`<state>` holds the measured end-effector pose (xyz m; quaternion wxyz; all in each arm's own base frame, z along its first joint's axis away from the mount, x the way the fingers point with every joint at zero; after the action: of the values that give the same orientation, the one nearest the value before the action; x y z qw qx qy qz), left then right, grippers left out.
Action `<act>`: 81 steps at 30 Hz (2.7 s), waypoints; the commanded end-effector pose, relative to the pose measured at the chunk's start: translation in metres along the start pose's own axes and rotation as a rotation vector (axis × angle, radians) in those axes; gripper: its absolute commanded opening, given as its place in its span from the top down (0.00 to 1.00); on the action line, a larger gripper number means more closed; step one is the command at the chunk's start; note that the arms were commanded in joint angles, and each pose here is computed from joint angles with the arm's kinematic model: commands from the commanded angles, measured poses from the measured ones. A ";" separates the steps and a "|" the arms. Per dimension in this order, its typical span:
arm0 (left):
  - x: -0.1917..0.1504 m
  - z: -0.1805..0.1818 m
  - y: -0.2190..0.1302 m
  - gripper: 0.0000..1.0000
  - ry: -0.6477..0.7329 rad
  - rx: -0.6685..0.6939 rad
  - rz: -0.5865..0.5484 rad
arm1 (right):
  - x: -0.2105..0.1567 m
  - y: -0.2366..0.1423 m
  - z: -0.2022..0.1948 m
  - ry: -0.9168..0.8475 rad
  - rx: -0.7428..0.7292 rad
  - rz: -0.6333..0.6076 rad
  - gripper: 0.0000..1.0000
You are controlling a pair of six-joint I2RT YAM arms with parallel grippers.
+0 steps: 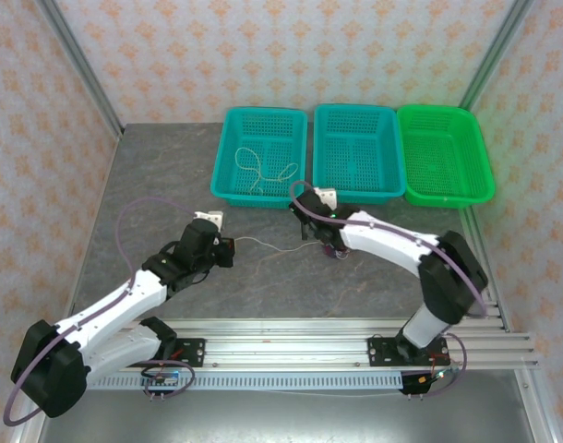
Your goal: Untangle the cables
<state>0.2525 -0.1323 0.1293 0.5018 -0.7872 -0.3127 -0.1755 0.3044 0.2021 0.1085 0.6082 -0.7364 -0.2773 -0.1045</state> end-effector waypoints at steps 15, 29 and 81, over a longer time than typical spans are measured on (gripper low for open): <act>0.012 0.023 -0.029 1.00 -0.011 0.072 -0.130 | -0.037 0.063 -0.012 -0.009 -0.167 0.173 0.98; 0.019 0.094 -0.059 1.00 -0.197 0.326 -0.260 | -0.060 0.033 -0.135 0.501 -0.173 -0.017 1.00; -0.082 -0.189 0.105 0.45 0.258 -0.401 0.311 | -0.024 -0.013 -0.062 0.504 0.541 -0.216 1.00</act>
<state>0.2552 -0.3451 0.0872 0.4017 -0.8783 -0.0605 -0.2522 0.2886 0.1349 0.1056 0.8163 -0.4778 -0.1885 -0.2643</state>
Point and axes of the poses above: each hand's point on the last joint's axis, 136 mm out from that joint toward the fingers, its own y axis out along the fingers, its own z axis along the line the jaws close on, x = y × z, the point moved 2 cm from there along -y, back along the fingers, and after that the axes turned 12 degrees about -y, right-handed, at the moved point
